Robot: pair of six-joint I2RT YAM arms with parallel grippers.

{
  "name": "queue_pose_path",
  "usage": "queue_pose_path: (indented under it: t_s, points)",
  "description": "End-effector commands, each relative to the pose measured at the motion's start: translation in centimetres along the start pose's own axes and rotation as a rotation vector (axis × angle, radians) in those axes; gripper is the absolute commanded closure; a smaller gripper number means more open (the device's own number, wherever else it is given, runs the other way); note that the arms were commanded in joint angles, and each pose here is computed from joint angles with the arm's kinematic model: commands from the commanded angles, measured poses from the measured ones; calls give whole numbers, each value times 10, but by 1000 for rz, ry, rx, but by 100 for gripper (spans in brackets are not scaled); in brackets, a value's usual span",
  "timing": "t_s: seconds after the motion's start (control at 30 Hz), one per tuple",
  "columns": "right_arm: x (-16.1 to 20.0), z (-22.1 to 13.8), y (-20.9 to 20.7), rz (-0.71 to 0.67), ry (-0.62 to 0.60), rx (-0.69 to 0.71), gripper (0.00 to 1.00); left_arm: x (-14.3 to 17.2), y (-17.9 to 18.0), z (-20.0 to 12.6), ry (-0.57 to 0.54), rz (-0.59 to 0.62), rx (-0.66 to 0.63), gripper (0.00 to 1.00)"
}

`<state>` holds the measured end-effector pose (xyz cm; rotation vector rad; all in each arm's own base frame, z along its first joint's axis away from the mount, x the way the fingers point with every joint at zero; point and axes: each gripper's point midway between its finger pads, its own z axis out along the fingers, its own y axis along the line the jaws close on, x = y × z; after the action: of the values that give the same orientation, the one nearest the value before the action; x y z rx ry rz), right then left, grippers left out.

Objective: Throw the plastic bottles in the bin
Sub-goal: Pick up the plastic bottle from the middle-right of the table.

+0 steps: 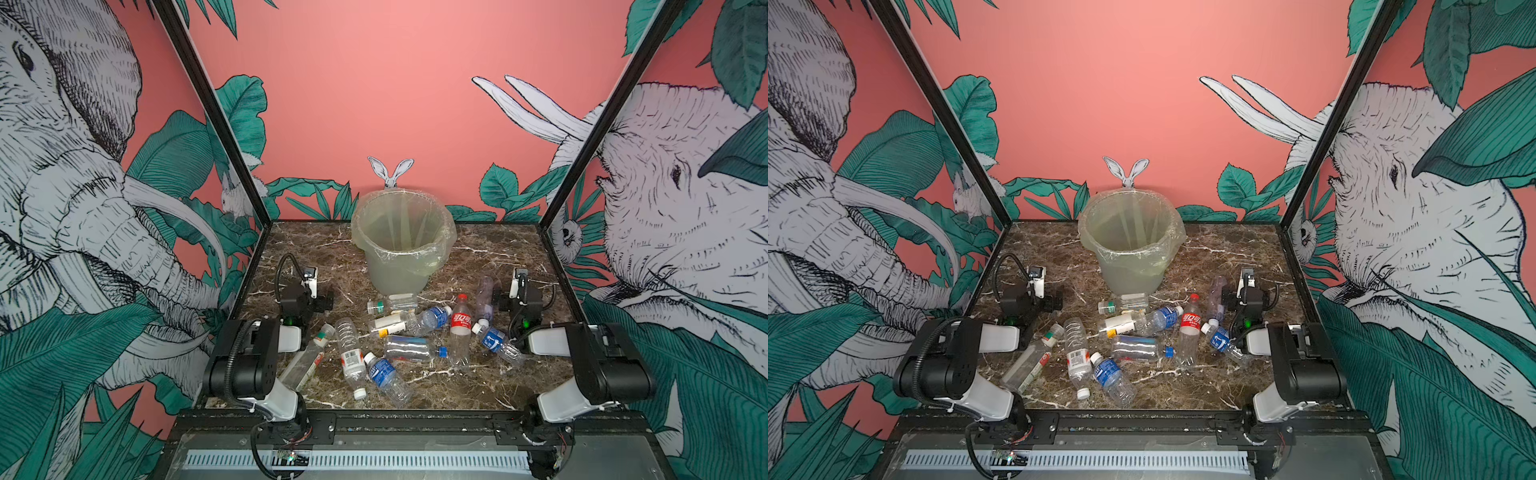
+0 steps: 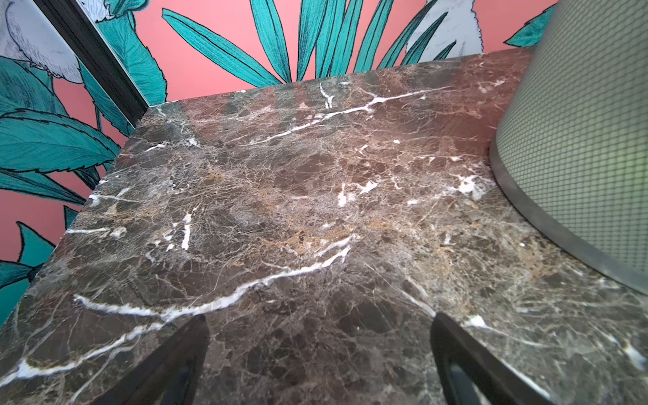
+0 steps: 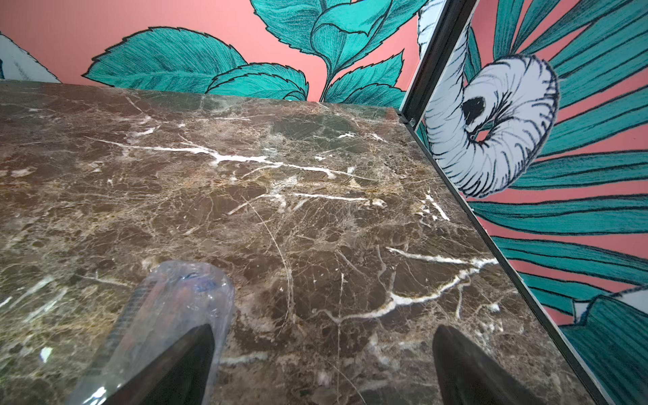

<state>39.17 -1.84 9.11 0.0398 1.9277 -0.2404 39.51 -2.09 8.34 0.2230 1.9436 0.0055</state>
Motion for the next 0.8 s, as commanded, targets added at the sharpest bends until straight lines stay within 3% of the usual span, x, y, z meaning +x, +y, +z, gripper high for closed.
queue_pose_path:
  t_s: [0.0,0.77]
  points:
    - [-6,1,1,-3,-27,1,1,-13,1,1,-41,15,-1,0]
    - [-6,1,1,1,-24,-7,1,-12,2,1,-36,9,-6,0]
